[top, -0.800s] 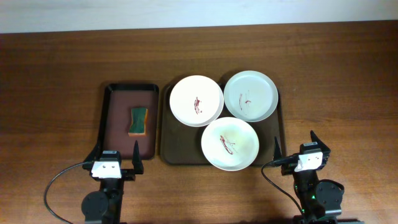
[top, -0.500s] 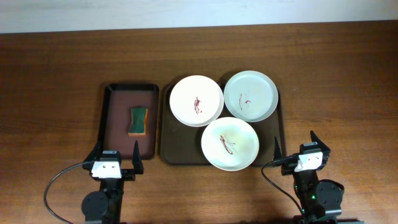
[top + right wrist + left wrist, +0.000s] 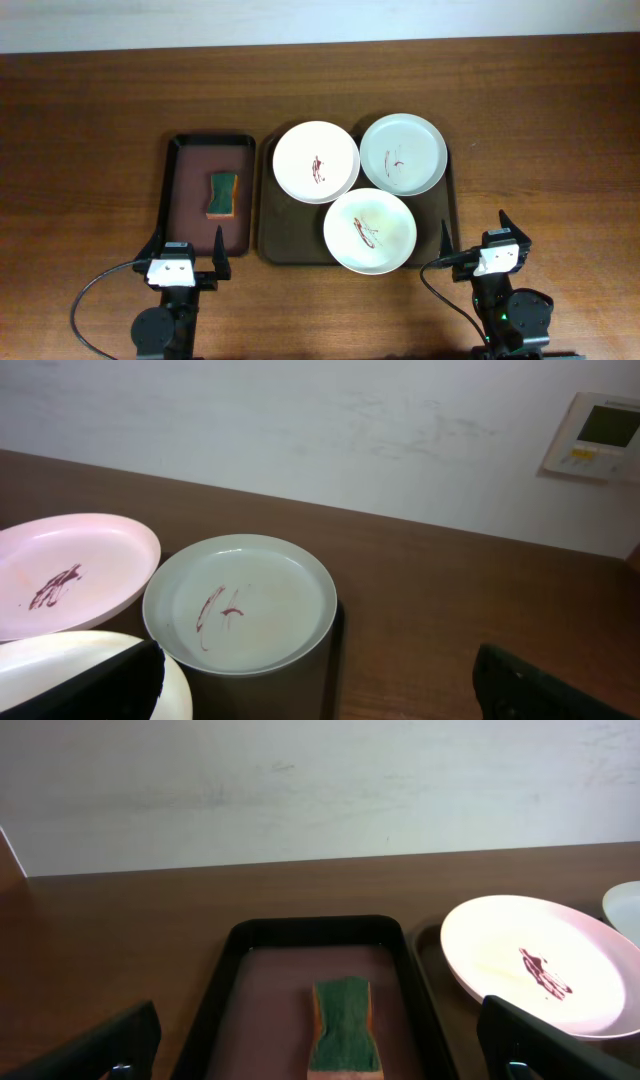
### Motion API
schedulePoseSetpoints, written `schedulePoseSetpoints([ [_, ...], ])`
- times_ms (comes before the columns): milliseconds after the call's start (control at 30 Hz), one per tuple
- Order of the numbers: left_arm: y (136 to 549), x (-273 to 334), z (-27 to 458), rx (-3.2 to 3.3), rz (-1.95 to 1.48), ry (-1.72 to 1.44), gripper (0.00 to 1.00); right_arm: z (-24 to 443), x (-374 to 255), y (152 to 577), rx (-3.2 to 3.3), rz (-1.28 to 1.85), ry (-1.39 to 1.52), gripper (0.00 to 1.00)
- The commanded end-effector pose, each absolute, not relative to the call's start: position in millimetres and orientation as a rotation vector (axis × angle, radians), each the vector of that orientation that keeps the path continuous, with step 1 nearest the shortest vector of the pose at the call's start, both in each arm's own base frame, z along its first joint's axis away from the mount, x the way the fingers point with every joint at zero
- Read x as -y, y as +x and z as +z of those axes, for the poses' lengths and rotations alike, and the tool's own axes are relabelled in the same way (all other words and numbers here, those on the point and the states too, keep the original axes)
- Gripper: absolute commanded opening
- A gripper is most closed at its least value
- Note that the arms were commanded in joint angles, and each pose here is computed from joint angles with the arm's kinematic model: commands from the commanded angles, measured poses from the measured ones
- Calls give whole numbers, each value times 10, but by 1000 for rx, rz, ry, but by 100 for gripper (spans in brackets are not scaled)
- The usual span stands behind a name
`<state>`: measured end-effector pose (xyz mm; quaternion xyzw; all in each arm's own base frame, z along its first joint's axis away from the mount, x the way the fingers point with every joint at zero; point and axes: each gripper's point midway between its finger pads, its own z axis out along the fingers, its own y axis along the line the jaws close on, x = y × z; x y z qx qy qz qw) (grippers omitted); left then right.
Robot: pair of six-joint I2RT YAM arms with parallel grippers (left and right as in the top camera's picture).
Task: Clean dirty plates on tray and stack at the side
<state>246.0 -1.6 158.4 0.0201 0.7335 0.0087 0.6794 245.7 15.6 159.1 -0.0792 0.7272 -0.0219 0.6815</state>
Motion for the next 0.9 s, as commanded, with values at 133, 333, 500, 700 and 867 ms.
schedulePoseSetpoints([
  [133, 2472, 31, 1465, -1700, -1, 38, 99, 1657, -167, 2461, -1610, 61, -75, 99],
  [333, 2497, 36, 1746, -1902, -20, 25, 99, 1882, -216, 2415, -1771, 131, -47, 99],
  [500, 2655, 81, 1819, -2220, -59, 36, 100, 2060, -221, 2580, -2132, 137, -34, 99],
  [700, 2759, 127, 1658, -2512, -107, 38, 99, 2178, -334, 2865, -2438, 214, -52, 99],
  [867, 3412, 51, 1733, -2350, -50, 27, 95, 1995, -334, 2940, -2503, 216, -46, 99],
])
